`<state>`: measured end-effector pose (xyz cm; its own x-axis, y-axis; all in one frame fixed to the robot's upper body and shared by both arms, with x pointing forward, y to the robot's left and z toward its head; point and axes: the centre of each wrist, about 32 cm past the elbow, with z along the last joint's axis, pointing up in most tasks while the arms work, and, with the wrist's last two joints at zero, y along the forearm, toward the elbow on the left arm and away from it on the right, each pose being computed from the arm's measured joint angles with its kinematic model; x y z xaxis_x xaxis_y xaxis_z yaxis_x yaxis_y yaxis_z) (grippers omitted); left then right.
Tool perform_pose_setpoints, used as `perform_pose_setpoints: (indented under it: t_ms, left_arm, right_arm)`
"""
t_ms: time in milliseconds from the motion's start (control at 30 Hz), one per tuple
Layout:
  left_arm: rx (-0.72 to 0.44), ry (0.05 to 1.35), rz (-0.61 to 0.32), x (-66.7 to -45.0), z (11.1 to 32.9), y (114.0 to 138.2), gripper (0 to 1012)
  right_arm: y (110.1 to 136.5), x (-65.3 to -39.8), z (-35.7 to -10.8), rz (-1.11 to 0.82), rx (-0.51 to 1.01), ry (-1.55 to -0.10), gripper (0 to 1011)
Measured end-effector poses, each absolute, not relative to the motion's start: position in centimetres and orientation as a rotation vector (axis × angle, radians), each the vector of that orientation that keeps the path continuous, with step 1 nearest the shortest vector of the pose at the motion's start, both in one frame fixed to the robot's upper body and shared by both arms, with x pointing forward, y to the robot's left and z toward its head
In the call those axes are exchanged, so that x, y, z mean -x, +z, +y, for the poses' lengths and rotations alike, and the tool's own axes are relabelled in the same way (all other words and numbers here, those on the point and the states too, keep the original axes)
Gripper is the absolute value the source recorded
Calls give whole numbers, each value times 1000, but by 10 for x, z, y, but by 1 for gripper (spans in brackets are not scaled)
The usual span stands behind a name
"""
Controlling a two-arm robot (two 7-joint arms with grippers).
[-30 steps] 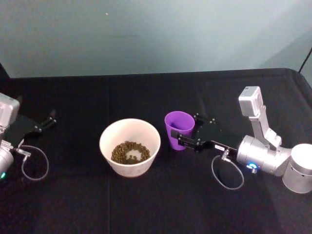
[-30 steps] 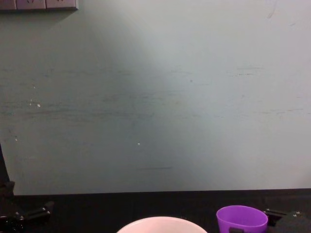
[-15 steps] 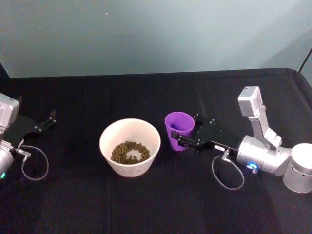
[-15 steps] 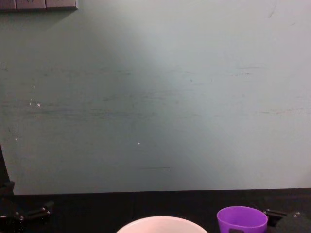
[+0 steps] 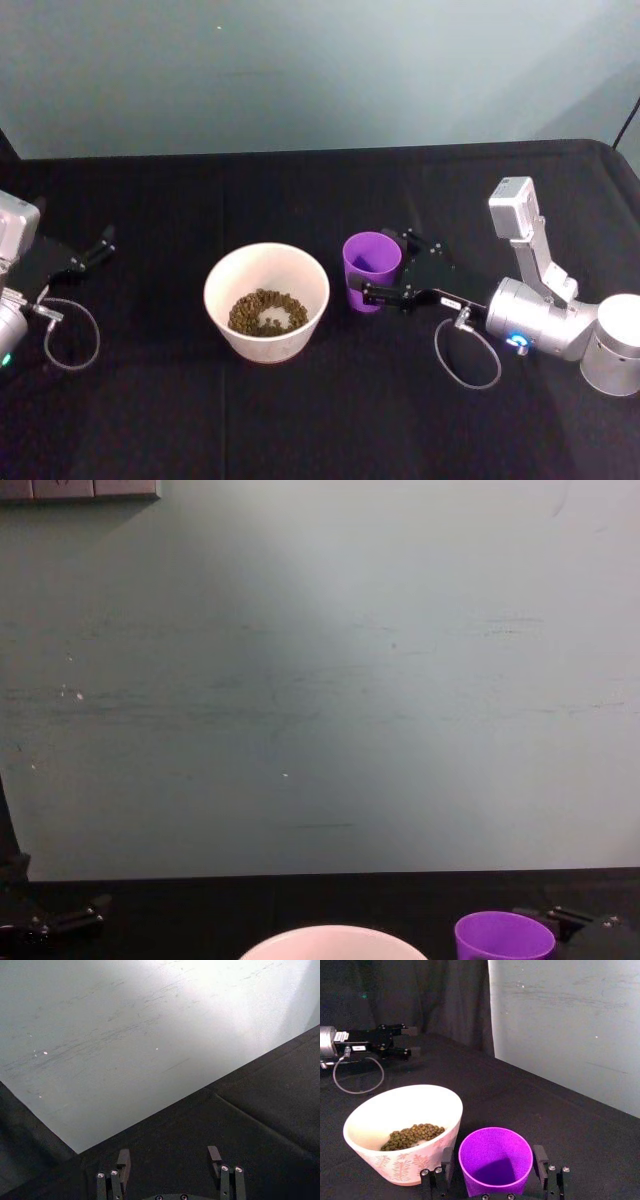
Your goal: Pick up the cup and pour the mung beans from the cup into the bowl.
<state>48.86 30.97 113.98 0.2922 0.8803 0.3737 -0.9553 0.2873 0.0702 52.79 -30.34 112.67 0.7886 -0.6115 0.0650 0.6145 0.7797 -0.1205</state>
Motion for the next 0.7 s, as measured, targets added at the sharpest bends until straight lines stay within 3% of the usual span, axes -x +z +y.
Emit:
perform_pose_setpoints:
  t_ms: [233, 467, 700]
  left_arm:
    - [-304, 1248, -285, -489, 310, 1140, 1000]
    - [-304, 1248, -285, -489, 310, 1140, 1000]
    - [-304, 1248, -285, -489, 310, 1140, 1000]
  right_arm:
    - [1128, -525, -304, -40, 120, -675, 1000]
    - [1133, -516, -312, -94, -13, -721, 1000]
    - [1140, -505, -316, -113, -76, -916, 1000]
